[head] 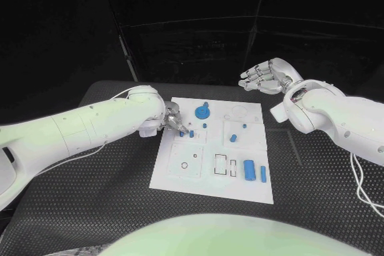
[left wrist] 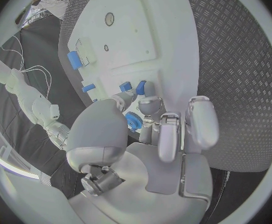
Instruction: Assemble the parts on the task board
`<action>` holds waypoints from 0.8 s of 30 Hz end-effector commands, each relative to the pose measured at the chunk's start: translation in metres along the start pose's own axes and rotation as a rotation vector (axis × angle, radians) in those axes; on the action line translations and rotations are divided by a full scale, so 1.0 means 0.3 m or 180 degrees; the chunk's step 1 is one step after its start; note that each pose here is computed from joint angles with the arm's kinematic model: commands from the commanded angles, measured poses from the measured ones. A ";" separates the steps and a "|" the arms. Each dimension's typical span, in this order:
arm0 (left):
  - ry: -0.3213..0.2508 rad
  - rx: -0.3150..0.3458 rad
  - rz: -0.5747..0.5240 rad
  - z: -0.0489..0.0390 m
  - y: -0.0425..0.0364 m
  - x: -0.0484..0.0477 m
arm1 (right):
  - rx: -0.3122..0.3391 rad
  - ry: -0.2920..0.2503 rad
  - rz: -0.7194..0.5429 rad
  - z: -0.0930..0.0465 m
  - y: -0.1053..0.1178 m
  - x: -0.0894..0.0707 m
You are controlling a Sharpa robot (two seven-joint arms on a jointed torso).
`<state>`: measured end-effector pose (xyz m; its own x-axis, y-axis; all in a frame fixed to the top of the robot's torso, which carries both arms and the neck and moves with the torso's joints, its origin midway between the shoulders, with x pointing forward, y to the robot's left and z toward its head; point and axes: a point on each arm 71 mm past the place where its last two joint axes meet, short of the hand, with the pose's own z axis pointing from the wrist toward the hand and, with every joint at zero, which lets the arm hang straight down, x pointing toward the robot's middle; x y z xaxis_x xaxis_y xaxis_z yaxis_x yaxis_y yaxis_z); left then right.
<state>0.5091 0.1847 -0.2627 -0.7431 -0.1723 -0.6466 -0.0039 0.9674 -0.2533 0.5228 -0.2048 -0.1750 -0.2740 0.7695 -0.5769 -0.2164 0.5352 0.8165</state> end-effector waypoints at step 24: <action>-0.0419 0.0148 -0.0552 -0.045 0.007 -0.059 | -0.0027 0.0008 0.0005 0.002 0.004 -0.002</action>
<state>0.5116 0.1936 -0.2465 -0.6738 -0.2863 -0.6812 -0.0590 0.9398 -0.3366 0.5232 -0.2054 -0.1754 -0.2734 0.7693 -0.5774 -0.2149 0.5363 0.8162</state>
